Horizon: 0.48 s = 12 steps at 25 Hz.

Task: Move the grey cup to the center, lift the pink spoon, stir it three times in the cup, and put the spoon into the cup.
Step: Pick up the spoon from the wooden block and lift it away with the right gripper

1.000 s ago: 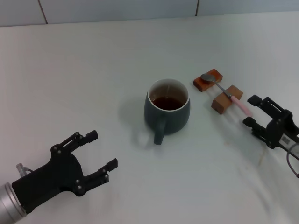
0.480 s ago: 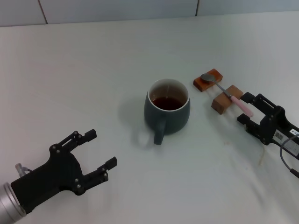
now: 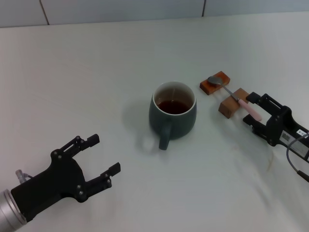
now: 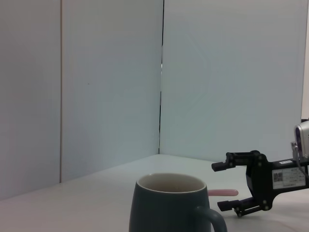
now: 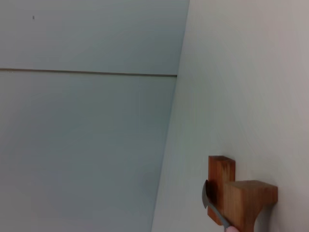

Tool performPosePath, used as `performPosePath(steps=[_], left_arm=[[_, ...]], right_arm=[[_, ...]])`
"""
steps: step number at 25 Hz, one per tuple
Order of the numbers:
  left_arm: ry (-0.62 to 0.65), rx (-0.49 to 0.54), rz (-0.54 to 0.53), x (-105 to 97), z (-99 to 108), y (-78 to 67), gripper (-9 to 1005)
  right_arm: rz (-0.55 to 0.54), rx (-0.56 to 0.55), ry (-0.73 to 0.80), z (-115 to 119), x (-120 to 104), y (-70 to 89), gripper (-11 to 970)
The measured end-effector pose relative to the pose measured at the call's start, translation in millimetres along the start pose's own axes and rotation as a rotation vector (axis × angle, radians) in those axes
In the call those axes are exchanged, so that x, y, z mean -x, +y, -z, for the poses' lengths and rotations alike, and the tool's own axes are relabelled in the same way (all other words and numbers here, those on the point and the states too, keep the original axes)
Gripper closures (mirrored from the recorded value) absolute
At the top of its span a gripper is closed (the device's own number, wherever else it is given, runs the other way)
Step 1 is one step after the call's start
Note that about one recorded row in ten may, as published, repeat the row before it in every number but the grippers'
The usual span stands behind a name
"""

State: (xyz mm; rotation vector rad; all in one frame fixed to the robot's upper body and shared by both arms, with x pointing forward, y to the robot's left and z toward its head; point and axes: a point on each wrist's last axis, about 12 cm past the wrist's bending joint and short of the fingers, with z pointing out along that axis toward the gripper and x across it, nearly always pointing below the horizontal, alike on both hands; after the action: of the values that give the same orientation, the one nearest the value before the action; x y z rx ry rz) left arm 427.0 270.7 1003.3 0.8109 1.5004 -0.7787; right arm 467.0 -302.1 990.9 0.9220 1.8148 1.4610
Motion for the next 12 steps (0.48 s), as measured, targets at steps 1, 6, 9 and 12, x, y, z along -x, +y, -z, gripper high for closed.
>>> performPosePath(steps=[1,6,9,12], left_arm=[[0.000,0.000,0.001,0.0,0.0,0.1,181],[-0.002,0.009,0.004,-0.1,0.9,0.3,182],[-0.003,0.014,0.007,-0.4,1.6,0.0,182],[-0.005,0.015,0.008,-0.3,1.6,-0.2,182]], right_arm=[[0.002,-0.002,0.000,-0.7,0.3,0.1,295],[0.007,-0.005,-0.005,-2.8,-0.3,-0.2,303],[0.007,-0.009,-0.006,-3.6,-0.2,-0.5,309],[0.002,-0.013,-0.012,-4.5,0.3,-0.8,314]])
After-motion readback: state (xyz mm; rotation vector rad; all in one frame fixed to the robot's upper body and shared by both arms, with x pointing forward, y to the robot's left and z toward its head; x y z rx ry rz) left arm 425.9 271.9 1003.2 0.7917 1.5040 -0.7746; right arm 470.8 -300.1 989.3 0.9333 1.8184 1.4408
